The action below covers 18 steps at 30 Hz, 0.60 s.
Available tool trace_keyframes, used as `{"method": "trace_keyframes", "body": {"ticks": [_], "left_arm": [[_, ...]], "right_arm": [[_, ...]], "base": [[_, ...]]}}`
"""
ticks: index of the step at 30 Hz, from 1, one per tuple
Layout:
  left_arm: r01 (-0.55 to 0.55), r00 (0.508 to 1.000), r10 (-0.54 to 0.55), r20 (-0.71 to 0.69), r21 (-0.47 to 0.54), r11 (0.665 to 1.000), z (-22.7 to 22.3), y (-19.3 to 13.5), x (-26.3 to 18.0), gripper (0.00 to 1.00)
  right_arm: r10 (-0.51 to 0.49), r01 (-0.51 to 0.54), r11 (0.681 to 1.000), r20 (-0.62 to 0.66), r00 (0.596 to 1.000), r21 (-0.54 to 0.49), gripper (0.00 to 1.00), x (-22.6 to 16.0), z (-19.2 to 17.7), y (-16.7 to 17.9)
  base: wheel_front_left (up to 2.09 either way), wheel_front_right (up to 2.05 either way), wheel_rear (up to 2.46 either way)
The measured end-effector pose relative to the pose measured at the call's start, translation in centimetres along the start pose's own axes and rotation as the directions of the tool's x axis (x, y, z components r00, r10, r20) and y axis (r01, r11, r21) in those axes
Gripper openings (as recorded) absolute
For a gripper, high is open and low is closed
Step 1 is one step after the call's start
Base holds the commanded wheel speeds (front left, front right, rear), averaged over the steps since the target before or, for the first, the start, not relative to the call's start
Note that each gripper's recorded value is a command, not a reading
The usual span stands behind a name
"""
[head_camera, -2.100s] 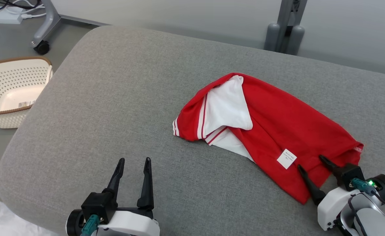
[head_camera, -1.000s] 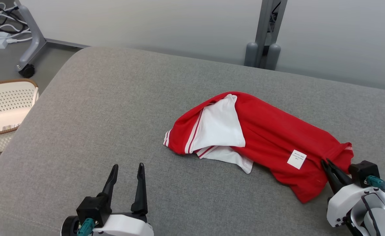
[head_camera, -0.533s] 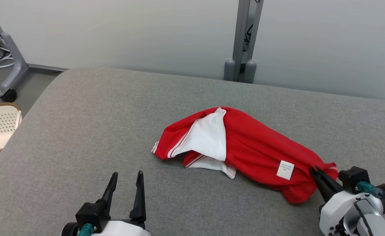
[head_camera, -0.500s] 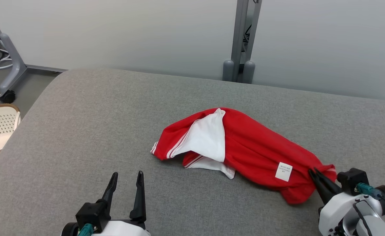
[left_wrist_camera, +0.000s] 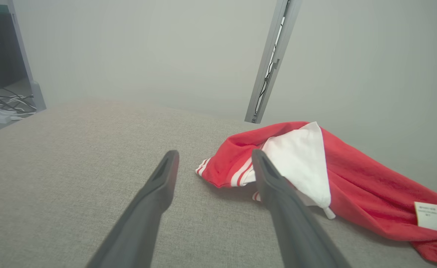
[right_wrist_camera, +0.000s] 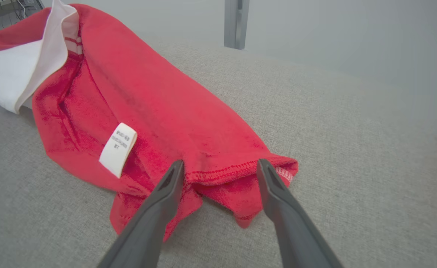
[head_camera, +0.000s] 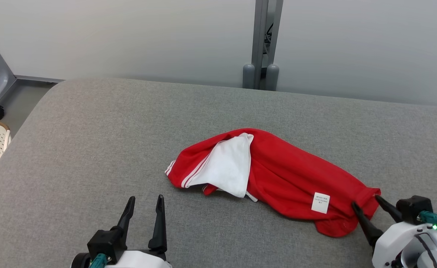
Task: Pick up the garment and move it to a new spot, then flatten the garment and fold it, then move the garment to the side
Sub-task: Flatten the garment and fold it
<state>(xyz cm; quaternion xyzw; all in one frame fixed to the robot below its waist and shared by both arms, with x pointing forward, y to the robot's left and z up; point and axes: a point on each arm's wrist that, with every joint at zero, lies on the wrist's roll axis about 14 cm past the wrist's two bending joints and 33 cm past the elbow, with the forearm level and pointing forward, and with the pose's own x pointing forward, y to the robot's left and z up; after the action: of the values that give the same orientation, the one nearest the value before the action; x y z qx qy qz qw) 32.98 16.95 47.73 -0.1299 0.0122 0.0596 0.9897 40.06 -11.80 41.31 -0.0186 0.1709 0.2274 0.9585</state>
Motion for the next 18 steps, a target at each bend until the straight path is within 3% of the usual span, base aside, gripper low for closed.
{"method": "trace_keyframes", "body": {"ticks": [10, 13, 18], "left_arm": [[0.01, 1.0, -0.01, 0.001, -0.004, 1.0, 0.1, -0.4, 0.5, 1.0], [0.008, 1.0, -0.008, -0.002, -0.004, 1.0, 0.0, -0.5, 0.6, 1.0], [0.016, 1.0, -0.016, -0.012, -0.008, 1.0, -0.3, -0.9, 0.8, 1.0]], "right_arm": [[-0.048, 0.057, 0.997, 0.185, 0.982, -0.047, 1.0, 0.7, 5.2, -1.6], [-0.007, 0.029, 0.996, 0.27, 0.963, -0.08, 1.0, 0.5, 7.5, -0.1], [0.075, -0.04, 0.989, 0.25, 0.965, -0.144, 1.0, -0.7, 5.6, 3.0]], "base": [[0.0, 0.0, 0.0], [0.0, 0.0, 0.0], [0.0, 0.0, 0.0]]}}
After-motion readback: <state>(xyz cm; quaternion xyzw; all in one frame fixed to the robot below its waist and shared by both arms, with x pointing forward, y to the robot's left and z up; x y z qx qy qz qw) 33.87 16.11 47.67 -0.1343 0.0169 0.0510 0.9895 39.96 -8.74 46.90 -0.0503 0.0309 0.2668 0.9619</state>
